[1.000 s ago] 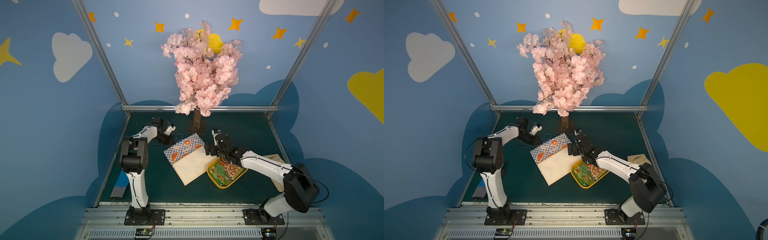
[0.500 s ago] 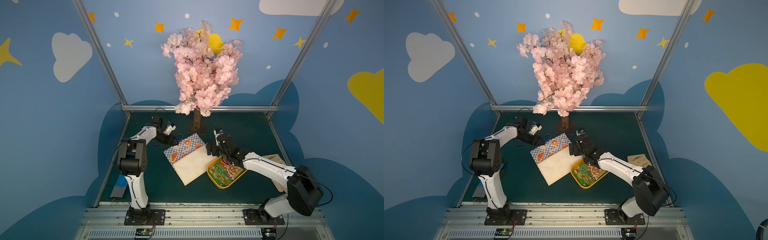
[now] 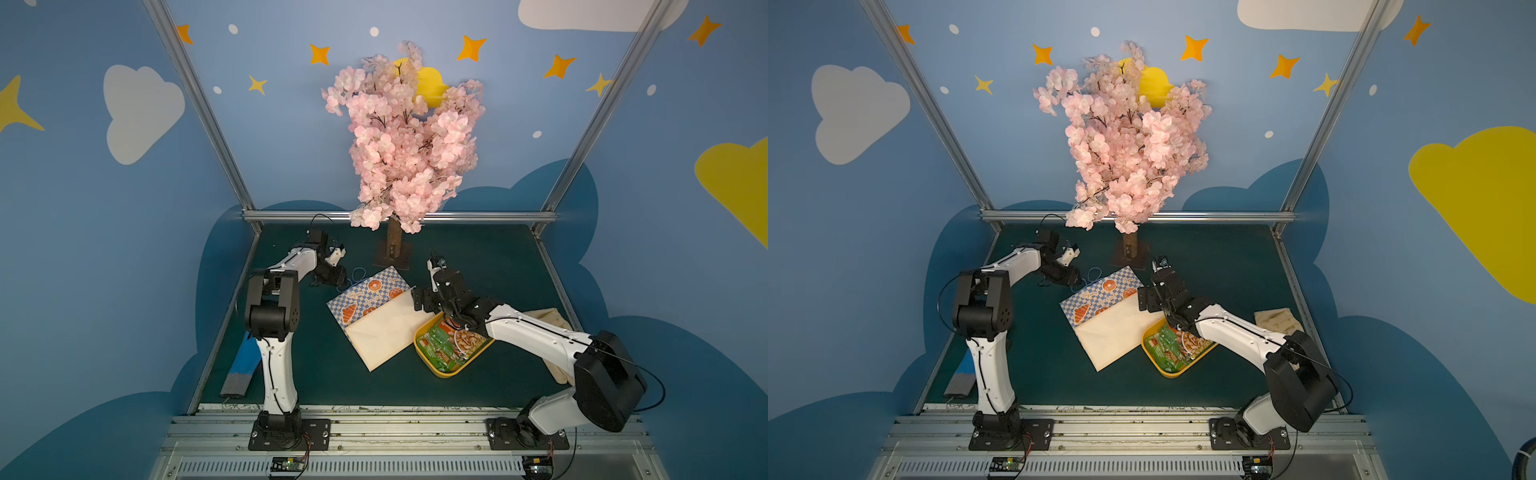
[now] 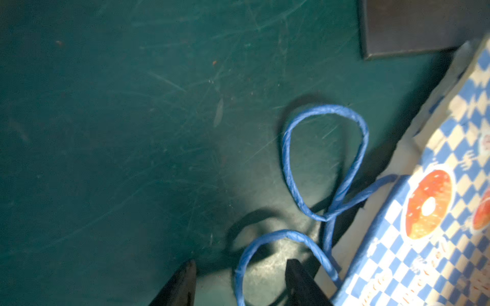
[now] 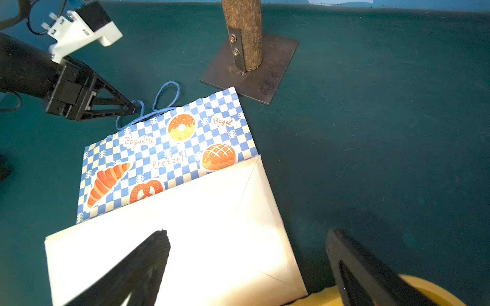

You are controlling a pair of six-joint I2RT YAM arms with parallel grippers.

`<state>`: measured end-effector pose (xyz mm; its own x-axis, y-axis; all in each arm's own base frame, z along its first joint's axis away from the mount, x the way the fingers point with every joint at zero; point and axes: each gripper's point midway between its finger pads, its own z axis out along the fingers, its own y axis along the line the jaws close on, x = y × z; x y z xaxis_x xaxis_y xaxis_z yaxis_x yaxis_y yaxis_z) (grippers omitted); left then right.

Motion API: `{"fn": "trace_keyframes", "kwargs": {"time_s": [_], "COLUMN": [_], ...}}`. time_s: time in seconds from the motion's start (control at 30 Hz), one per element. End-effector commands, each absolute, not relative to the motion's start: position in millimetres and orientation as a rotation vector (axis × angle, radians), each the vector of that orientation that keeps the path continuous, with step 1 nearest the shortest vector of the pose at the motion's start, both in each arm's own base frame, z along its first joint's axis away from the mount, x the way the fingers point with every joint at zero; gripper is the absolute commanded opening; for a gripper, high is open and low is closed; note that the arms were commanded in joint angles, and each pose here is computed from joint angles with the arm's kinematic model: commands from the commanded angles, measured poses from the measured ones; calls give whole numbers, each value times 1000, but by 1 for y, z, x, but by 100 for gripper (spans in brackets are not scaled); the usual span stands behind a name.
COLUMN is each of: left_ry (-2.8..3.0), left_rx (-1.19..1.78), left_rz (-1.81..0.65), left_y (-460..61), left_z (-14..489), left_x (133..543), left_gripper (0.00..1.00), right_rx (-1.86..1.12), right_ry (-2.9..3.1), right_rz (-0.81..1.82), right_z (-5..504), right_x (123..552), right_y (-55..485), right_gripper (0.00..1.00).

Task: Place the condiment packets inside the bag
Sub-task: Pick up the paper bag from the center of the board.

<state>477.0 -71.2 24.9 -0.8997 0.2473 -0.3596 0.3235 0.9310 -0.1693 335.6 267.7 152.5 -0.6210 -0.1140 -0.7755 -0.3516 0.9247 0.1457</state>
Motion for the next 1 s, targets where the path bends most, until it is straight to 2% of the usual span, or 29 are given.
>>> {"fn": "trace_keyframes", "kwargs": {"time_s": [0.0, 0.13, 0.33, 0.4, 0.5, 0.7, 0.97], "left_ry": [2795, 2810, 2833, 2835, 2761, 2450, 2188], "left_rx": [455, 513, 655, 668, 632, 592, 608], "left_rz": [-220, -95, 154, 186, 148, 48, -97], "left_y": [-65, -67, -66, -67, -73, -89, -105], "left_z": [15, 10, -5, -3, 27, 150, 256], "left_x": [474, 473, 471, 469, 470, 460, 418], "left_gripper": [45, 26, 4, 3, 3, 3, 3], "right_rx": [-310, -304, -279, -264, -259, -251, -274], "right_ry": [2217, 2230, 2191, 2165, 2142, 2117, 2060], "right_rz": [380, 369, 426, 451, 459, 453, 449], "right_z": [160, 157, 169, 176, 182, 189, 210], "right_x": [337, 337, 329, 325, 321, 319, 308], "right_y": [268, 267, 264, 260, 256, 253, 260], "right_gripper": [98, 98, 98, 98, 98, 98, 98]}}
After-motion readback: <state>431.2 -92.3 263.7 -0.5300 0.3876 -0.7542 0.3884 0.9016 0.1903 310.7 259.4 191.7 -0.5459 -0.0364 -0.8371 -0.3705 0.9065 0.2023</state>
